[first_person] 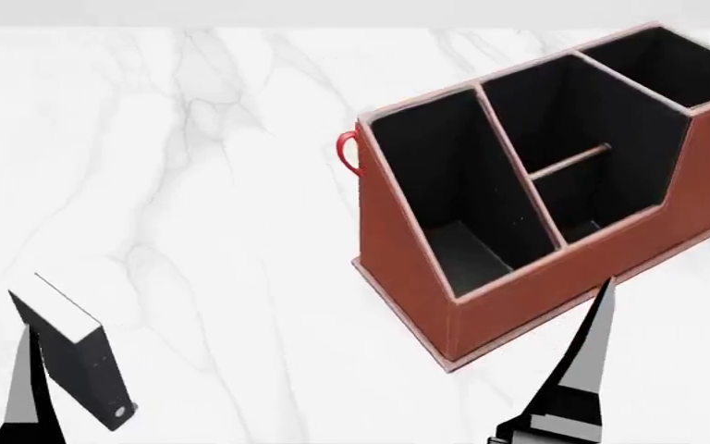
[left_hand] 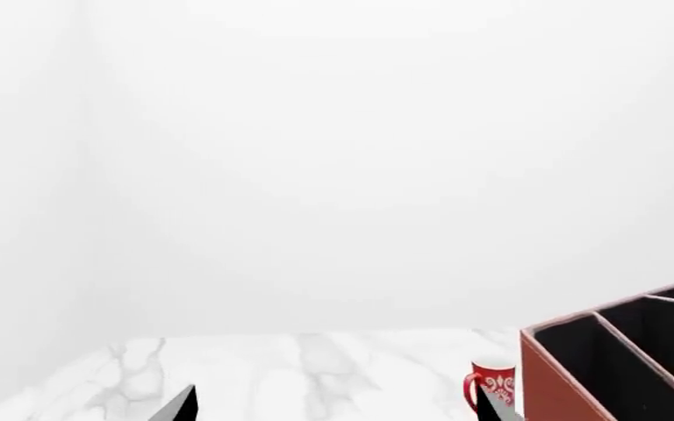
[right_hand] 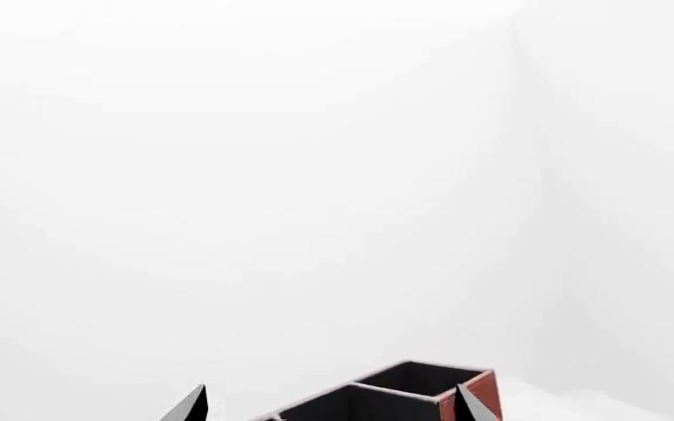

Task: Pick up the book and place it in the left compartment of the caddy.

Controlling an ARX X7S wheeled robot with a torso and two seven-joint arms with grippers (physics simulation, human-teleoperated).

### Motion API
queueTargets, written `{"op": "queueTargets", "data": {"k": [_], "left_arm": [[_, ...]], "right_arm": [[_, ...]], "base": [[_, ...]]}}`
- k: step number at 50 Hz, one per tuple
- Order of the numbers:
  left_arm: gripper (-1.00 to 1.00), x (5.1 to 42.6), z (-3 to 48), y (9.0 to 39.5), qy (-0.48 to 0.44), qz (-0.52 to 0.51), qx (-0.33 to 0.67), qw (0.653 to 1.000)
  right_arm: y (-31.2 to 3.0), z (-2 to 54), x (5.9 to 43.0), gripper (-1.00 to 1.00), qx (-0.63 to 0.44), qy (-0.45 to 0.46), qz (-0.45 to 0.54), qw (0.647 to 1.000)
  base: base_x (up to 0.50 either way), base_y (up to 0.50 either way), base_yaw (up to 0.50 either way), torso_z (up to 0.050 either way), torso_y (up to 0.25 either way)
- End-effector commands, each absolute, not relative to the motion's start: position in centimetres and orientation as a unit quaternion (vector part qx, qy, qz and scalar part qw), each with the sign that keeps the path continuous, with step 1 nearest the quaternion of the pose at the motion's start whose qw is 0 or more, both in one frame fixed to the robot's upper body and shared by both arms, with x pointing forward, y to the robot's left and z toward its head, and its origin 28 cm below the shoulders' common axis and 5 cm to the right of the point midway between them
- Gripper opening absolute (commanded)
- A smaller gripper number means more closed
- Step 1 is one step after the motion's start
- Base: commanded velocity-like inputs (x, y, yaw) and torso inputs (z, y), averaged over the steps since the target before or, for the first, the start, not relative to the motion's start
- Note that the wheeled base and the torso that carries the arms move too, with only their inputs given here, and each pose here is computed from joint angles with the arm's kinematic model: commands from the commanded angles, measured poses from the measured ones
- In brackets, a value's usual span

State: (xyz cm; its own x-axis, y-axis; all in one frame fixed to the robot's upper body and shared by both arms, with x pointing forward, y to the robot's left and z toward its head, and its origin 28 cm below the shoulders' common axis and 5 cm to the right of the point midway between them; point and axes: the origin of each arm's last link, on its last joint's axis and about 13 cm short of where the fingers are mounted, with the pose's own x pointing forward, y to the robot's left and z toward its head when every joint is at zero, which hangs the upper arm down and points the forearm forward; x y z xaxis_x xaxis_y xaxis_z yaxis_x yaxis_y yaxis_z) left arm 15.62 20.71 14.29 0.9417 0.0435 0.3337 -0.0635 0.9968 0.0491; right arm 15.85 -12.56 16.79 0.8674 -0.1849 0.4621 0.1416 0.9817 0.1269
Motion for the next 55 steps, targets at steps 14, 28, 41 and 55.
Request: {"op": "queueTargets", "data": {"k": [14,28,41,55], "left_arm": [[1.00,16.21,14.21,20.82,-0.176,0.032,0.028,0.983],[1.00,16.14,14.16,20.79,-0.175,0.032,0.028,0.984],[1.00,16.14,14.21,20.82,-0.176,0.033,0.028,0.983],[1.00,16.17,14.20,20.82,-0.176,0.033,0.028,0.983]], "right_arm": [[-12.82,16.62,16.26,1.00,0.049,-0.245,-0.081,0.965],[-12.73,16.48,16.30,1.00,0.050,-0.243,-0.078,0.966],[-12.75,16.38,16.36,1.00,0.050,-0.244,-0.078,0.965],[-12.65,16.34,16.39,1.00,0.045,-0.244,-0.074,0.966]], "base": [[0.00,-0.50,0.00,0.000,0.000],[0.00,-0.50,0.00,0.000,0.000],[0.01,-0.50,0.00,0.000,0.000],[0.40,-0.29,0.00,0.000,0.000]]}}
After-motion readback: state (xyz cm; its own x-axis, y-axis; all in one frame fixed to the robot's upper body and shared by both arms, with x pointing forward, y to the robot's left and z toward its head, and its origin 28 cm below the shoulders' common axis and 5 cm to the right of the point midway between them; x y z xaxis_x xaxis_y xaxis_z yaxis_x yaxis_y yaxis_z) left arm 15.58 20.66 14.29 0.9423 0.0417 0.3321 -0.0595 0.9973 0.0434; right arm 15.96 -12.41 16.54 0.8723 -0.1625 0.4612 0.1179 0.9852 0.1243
